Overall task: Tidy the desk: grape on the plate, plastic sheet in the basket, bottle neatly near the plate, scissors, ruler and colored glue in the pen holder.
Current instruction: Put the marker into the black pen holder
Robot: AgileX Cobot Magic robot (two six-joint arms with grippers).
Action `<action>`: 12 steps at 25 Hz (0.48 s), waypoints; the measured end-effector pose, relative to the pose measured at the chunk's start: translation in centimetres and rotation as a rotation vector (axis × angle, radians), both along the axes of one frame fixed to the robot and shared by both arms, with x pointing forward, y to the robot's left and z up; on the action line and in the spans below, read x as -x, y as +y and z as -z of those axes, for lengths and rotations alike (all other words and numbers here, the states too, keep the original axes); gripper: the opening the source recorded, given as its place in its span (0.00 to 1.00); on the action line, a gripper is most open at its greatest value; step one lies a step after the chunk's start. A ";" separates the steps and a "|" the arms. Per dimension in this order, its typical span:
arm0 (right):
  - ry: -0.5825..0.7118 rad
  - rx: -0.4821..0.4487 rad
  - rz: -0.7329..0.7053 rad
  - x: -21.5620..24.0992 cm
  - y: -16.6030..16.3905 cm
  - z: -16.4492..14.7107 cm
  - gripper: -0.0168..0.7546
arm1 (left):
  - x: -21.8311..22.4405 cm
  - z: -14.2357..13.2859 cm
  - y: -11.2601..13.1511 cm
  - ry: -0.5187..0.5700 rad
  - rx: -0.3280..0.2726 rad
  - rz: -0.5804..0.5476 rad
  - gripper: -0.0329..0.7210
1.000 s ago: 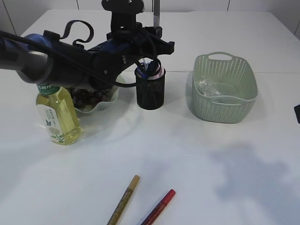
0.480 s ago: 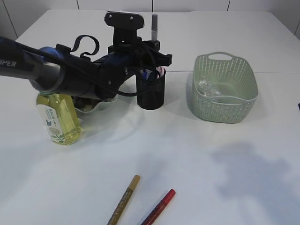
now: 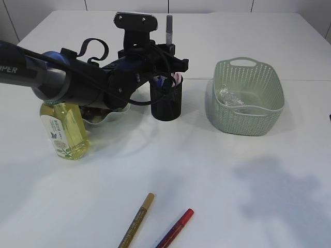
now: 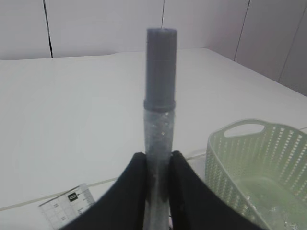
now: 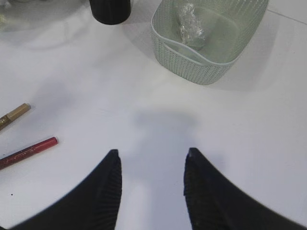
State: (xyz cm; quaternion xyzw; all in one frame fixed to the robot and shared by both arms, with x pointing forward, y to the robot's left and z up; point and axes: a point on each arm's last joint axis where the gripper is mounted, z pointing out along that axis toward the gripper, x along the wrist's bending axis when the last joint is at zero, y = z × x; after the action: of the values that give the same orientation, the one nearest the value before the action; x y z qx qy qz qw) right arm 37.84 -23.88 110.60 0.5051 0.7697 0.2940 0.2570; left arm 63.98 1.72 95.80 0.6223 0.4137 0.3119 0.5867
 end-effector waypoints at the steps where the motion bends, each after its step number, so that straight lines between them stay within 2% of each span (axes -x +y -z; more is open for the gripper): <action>1: 0.000 0.000 0.000 0.0 0.0 0.0 0.47 | 0.0 0.0 0.0 0.000 0.000 0.000 0.18; 12: -0.001 0.001 0.000 0.0 0.0 0.0 0.47 | -0.3 0.0 0.4 -0.004 0.002 -0.011 0.21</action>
State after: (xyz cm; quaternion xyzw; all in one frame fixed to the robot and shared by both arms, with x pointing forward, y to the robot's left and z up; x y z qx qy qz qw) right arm 37.85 -23.89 110.60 0.5048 0.7698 0.2936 0.2576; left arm 64.27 2.12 95.84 0.6191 0.4163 0.3158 0.5863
